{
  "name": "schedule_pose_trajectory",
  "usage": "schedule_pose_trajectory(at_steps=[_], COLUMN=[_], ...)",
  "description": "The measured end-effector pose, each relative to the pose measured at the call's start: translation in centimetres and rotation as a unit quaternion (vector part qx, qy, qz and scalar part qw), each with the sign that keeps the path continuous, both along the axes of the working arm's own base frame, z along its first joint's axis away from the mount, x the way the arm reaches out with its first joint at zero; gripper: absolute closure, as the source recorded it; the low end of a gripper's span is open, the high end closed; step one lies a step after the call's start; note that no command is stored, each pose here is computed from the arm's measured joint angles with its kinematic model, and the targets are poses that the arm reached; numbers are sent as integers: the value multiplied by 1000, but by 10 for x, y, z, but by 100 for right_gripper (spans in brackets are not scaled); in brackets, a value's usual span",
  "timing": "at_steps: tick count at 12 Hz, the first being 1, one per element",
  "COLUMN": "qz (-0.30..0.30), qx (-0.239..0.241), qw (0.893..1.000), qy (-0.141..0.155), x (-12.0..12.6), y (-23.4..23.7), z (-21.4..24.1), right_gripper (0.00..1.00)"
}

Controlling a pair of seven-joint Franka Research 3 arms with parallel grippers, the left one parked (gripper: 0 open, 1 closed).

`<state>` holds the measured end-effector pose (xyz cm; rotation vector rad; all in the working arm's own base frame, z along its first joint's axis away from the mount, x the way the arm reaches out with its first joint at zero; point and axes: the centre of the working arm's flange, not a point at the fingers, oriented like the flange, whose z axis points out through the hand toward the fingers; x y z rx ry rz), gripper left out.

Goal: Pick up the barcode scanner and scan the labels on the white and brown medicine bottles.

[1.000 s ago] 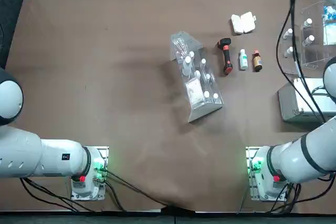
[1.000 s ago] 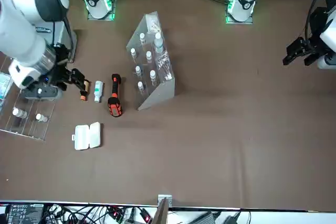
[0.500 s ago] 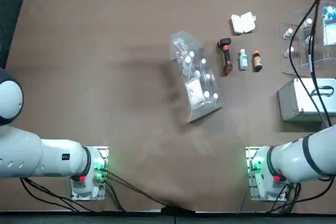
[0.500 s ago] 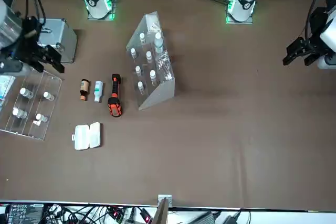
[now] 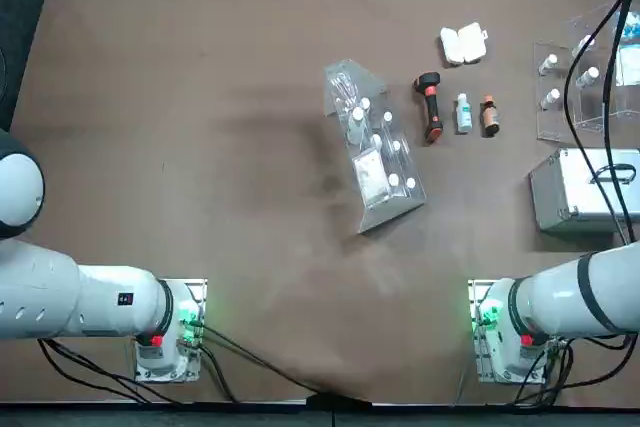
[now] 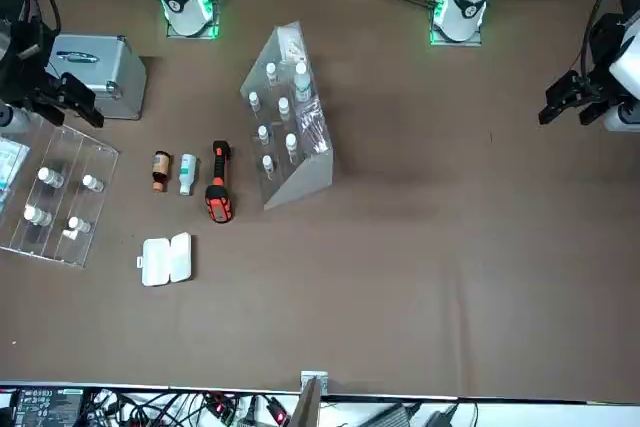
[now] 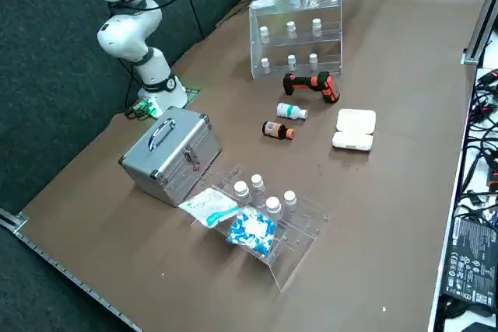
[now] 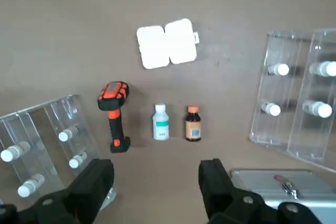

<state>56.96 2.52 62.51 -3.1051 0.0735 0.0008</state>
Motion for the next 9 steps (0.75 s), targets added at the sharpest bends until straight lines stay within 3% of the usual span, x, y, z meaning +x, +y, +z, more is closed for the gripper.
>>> schedule_pose_trajectory(at_steps=[4, 9], qz=[-12, 12], qx=[-3, -41], qw=[1000, 999], qy=[18, 5], x=[-9, -30], y=[-17, 0], z=[-6, -3], right_gripper=[0, 0])
